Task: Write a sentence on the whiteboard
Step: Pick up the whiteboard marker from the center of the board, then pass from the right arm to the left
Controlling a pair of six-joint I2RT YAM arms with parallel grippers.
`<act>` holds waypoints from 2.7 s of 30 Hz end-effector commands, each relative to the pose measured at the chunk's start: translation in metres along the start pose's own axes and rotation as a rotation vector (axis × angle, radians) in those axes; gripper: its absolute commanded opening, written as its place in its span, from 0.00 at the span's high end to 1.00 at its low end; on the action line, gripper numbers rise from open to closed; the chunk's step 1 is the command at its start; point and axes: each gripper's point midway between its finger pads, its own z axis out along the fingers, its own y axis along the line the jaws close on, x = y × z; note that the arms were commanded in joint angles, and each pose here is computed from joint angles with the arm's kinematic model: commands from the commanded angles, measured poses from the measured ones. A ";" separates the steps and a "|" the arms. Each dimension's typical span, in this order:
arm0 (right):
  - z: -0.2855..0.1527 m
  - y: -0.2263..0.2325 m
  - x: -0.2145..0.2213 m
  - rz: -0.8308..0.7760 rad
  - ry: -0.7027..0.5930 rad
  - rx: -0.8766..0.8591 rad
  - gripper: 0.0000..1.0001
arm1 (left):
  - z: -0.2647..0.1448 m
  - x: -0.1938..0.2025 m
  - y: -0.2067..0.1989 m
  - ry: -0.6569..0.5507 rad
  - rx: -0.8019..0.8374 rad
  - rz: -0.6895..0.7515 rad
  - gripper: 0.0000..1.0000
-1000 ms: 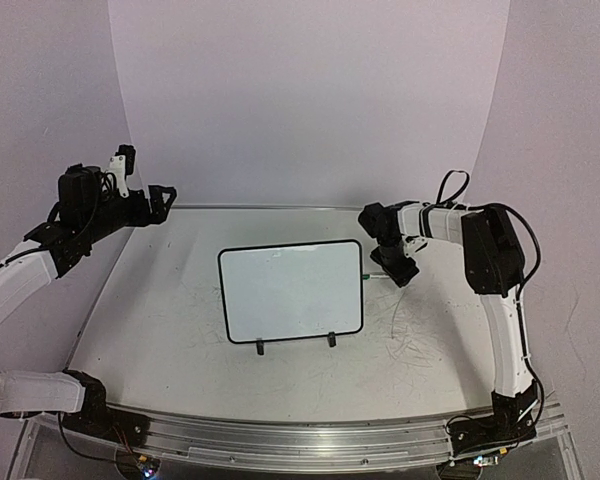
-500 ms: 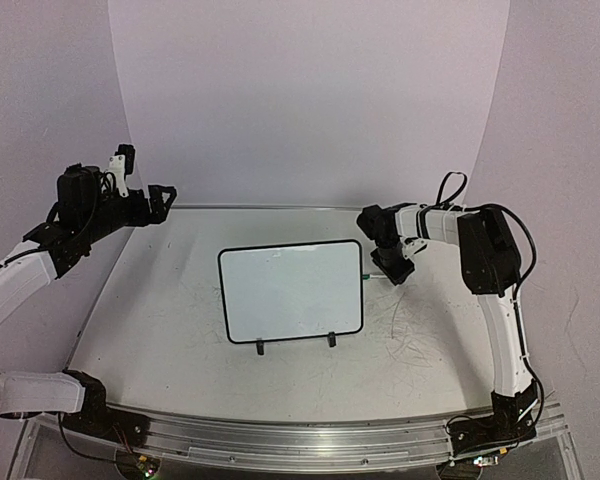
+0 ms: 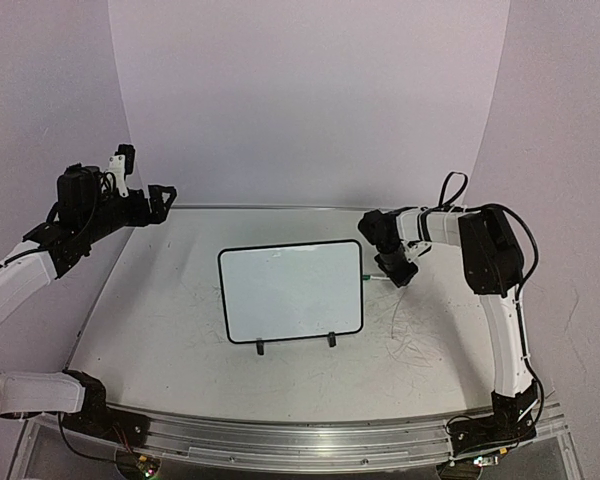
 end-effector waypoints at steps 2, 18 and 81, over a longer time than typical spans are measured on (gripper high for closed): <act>-0.016 0.000 -0.014 -0.023 -0.023 -0.039 0.66 | -0.009 -0.020 -0.005 -0.066 0.019 -0.004 0.01; -0.029 -0.016 -0.055 0.169 -0.050 -0.084 0.99 | -0.008 -0.019 -0.004 -0.065 0.015 -0.003 0.01; -0.429 -0.024 0.001 -0.391 -0.129 -1.779 1.00 | 0.010 0.101 -0.386 0.349 0.915 -0.238 0.47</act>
